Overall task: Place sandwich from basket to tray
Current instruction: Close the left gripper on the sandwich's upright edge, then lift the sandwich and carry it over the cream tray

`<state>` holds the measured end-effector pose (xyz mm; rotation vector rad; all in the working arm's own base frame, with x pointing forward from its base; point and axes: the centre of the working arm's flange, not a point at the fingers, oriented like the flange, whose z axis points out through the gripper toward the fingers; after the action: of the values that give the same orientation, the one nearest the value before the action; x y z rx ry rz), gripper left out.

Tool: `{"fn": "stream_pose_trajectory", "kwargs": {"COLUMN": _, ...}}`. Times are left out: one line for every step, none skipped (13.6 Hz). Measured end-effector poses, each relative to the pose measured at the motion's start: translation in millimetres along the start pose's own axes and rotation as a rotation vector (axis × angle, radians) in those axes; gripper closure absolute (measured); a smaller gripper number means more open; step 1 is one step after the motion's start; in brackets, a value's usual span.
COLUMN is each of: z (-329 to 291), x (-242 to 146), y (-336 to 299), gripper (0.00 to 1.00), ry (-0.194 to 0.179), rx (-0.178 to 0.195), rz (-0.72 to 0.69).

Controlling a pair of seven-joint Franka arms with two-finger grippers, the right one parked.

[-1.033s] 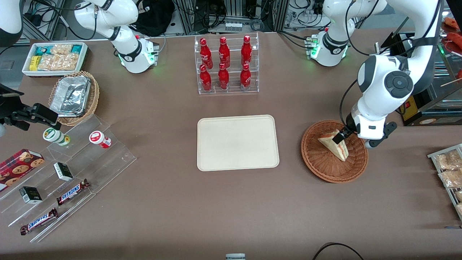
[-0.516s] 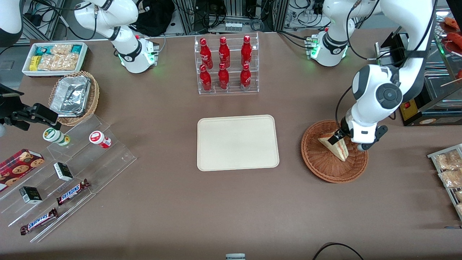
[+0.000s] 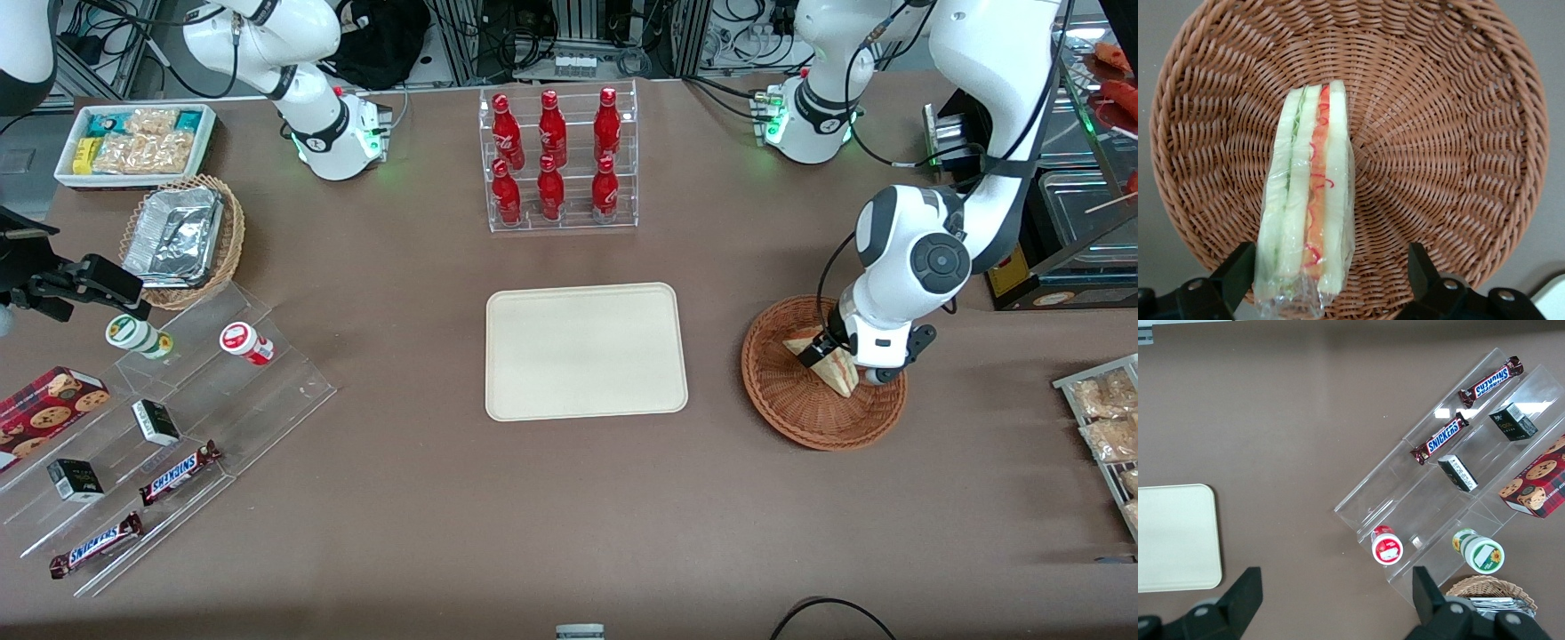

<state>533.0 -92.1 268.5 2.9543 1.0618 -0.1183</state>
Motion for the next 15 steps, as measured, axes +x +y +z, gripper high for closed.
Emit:
{"fn": "stream_pose_trajectory", "kwargs": {"z": 2, "x": 0, "y": 0, "gripper": 0.0, "ry": -0.002, "rx": 0.003, "rz": 0.0}}
{"fn": "stream_pose_trajectory", "kwargs": {"z": 4, "x": 1, "y": -1, "gripper": 0.0, "ry": -0.004, "rx": 0.005, "rz": 0.0}}
{"fn": "stream_pose_trajectory", "kwargs": {"z": 5, "x": 1, "y": -1, "gripper": 0.03, "ry": -0.006, "rx": 0.006, "rz": 0.0}}
{"fn": "stream_pose_trajectory", "kwargs": {"z": 7, "x": 1, "y": -1, "gripper": 0.03, "ry": -0.008, "rx": 0.008, "rz": -0.001}}
{"fn": "stream_pose_trajectory", "kwargs": {"z": 8, "x": 2, "y": -3, "gripper": 0.11, "ry": -0.009, "rx": 0.009, "rz": -0.004}}
{"fn": "stream_pose_trajectory", "kwargs": {"z": 8, "x": 5, "y": -5, "gripper": 0.22, "ry": -0.008, "rx": 0.01, "rz": -0.005}}
{"fn": "stream_pose_trajectory", "kwargs": {"z": 7, "x": 8, "y": -7, "gripper": 0.35, "ry": -0.006, "rx": 0.01, "rz": -0.006}}
{"fn": "stream_pose_trajectory", "kwargs": {"z": 6, "x": 9, "y": -7, "gripper": 0.47, "ry": -0.004, "rx": 0.009, "rz": -0.008}}
{"fn": "stream_pose_trajectory", "kwargs": {"z": 4, "x": 10, "y": -7, "gripper": 0.56, "ry": -0.001, "rx": 0.007, "rz": -0.007}}
{"fn": "stream_pose_trajectory", "kwargs": {"z": -1, "x": 11, "y": -6, "gripper": 0.65, "ry": 0.001, "rx": 0.007, "rz": -0.006}}
{"fn": "stream_pose_trajectory", "kwargs": {"z": -12, "x": 12, "y": -3, "gripper": 0.7, "ry": -0.002, "rx": 0.017, "rz": -0.003}}
{"fn": "stream_pose_trajectory", "kwargs": {"z": -29, "x": 12, "y": 0, "gripper": 0.74, "ry": -0.011, "rx": 0.037, "rz": 0.001}}
{"fn": "stream_pose_trajectory", "kwargs": {"z": -53, "x": 12, "y": 5, "gripper": 0.78, "ry": -0.018, "rx": 0.056, "rz": 0.009}}
{"fn": "stream_pose_trajectory", "kwargs": {"z": -82, "x": 8, "y": 13, "gripper": 0.84, "ry": -0.022, "rx": 0.079, "rz": 0.039}}
{"fn": "stream_pose_trajectory", "kwargs": {"z": -114, "x": 0, "y": 24, "gripper": 0.85, "ry": -0.021, "rx": 0.094, "rz": 0.093}}
